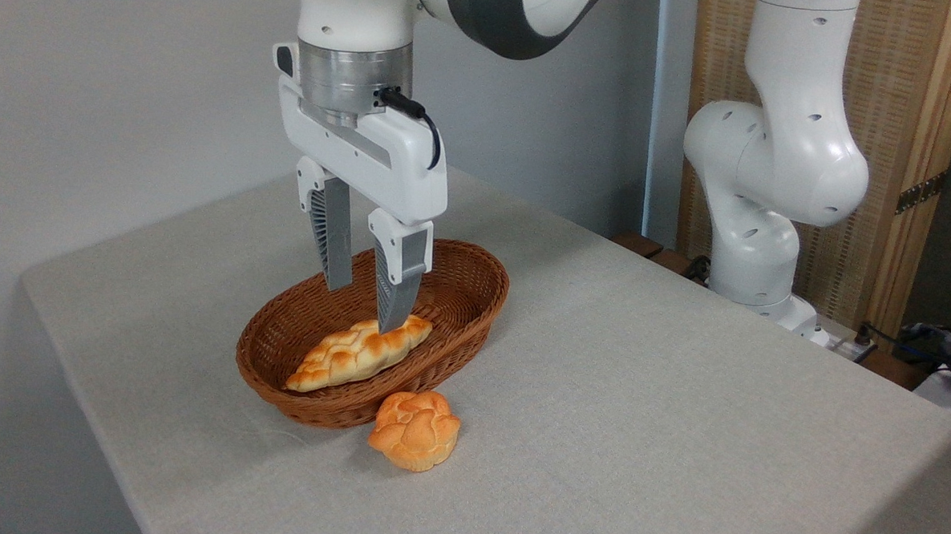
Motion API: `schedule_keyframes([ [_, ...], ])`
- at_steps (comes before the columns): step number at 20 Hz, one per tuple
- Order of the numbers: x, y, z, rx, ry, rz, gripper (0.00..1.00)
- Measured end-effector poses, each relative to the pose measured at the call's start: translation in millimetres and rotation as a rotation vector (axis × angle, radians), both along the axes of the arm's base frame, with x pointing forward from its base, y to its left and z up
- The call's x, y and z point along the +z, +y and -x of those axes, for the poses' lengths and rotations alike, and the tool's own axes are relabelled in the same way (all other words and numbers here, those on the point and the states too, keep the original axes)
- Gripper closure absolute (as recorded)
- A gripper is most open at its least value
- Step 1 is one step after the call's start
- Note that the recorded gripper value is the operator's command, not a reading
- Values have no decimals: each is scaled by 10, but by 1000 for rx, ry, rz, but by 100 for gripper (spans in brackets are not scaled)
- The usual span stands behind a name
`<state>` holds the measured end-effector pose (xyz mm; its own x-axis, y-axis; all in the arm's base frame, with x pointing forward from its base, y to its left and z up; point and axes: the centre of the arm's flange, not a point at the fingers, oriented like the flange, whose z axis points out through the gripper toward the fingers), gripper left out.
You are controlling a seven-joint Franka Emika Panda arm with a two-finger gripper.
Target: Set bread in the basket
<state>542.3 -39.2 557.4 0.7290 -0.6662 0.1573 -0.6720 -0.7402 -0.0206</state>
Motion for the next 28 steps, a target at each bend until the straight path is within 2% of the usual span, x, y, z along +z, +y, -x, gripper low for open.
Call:
schedule_keyframes([
  [4,31,60,9,-69,-13,-9,0],
  [9,18,66,7,-250,-26,-33,0],
  [15,-96,224,-5,-559,-31,-74,0],
  [21,-313,487,43,-883,6,-99,0],
  [25,-469,539,62,-1020,57,-154,0],
  [28,-604,535,50,-1110,88,-173,0],
])
